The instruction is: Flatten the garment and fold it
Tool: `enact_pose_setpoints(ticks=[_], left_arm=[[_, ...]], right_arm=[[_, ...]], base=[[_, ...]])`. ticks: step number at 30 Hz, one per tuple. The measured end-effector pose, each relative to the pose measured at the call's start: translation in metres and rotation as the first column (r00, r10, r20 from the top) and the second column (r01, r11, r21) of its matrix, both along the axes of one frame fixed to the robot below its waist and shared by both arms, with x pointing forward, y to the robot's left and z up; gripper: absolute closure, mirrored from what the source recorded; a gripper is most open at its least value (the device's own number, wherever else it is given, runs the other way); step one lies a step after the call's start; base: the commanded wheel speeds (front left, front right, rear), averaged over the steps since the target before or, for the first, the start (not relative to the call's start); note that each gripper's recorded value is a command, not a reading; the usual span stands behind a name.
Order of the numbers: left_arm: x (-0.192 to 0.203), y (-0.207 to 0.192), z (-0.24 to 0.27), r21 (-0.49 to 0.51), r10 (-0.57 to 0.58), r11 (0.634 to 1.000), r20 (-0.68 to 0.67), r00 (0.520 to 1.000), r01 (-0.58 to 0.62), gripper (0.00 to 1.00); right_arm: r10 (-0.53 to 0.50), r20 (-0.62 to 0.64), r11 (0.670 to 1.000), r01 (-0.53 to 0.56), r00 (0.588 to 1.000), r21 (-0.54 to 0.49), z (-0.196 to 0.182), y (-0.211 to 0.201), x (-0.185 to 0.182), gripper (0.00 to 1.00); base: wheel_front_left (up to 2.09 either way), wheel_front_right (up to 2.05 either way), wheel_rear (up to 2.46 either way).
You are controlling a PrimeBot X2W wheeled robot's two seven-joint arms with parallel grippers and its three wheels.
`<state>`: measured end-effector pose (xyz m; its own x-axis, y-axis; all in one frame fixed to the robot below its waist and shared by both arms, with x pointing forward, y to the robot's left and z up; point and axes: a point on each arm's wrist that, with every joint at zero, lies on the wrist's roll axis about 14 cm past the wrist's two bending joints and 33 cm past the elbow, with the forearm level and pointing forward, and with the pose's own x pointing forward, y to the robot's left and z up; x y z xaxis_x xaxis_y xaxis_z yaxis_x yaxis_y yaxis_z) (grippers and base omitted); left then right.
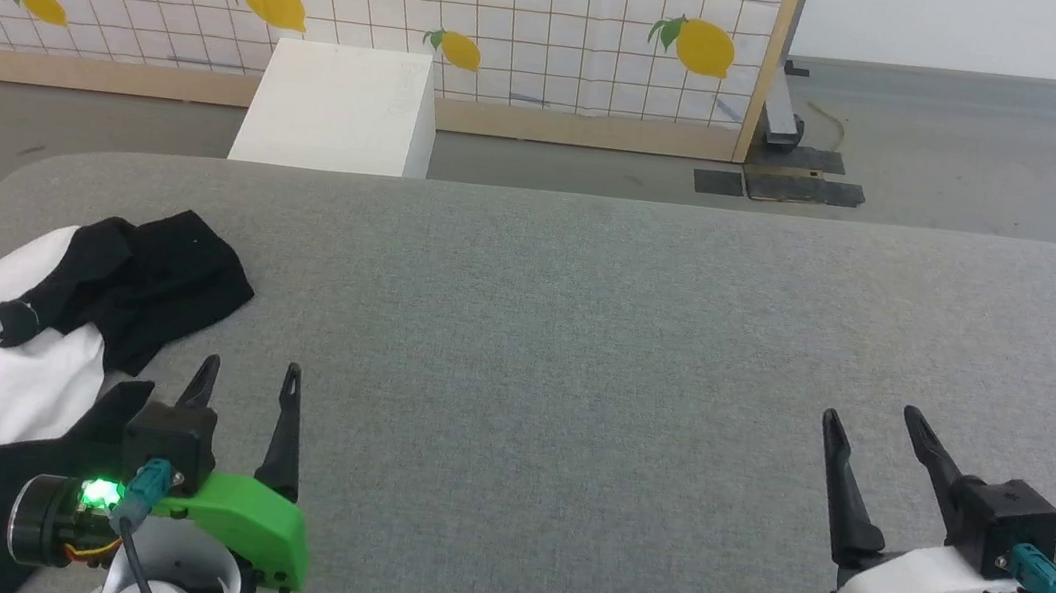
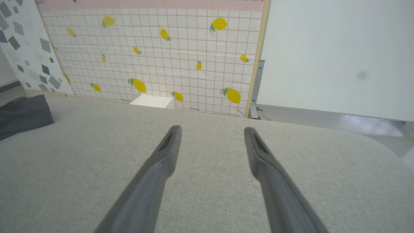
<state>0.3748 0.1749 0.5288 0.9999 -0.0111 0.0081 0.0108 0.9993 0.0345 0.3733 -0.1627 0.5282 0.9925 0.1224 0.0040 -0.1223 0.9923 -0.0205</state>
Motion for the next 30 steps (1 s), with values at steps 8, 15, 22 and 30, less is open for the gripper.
enact_pose_setpoints(ticks=[8, 15, 22, 30], left_arm=[[-0.001, 0.000, -0.002, -0.007, 0.000, 1.000, 0.003, 1.000, 0.000, 0.00], [-0.003, 0.005, -0.004, -0.014, 0.013, 1.000, 0.005, 1.000, -0.013, 0.00], [-0.008, 0.015, -0.003, -0.016, 0.049, 0.999, 0.014, 0.999, -0.049, 0.00], [-0.016, 0.029, -0.002, -0.021, 0.093, 0.996, 0.028, 0.995, -0.092, 0.00]], right_arm=[[-0.009, 0.010, 1.000, 0.009, 1.000, 0.022, 0.001, -0.003, 0.000, 0.00], [-0.004, 0.017, 0.999, 0.003, 1.000, 0.033, 0.000, -0.001, 0.001, 0.00], [0.018, 0.016, 0.999, -0.018, 1.000, 0.048, -0.002, 0.006, 0.003, 0.00], [0.052, 0.023, 0.996, -0.054, 0.998, 0.068, -0.003, 0.018, 0.007, 0.00]], base=[[0.00, 0.00, 0.00], [0.00, 0.00, 0.00], [0.00, 0.00, 0.00], [0.00, 0.00, 0.00]])
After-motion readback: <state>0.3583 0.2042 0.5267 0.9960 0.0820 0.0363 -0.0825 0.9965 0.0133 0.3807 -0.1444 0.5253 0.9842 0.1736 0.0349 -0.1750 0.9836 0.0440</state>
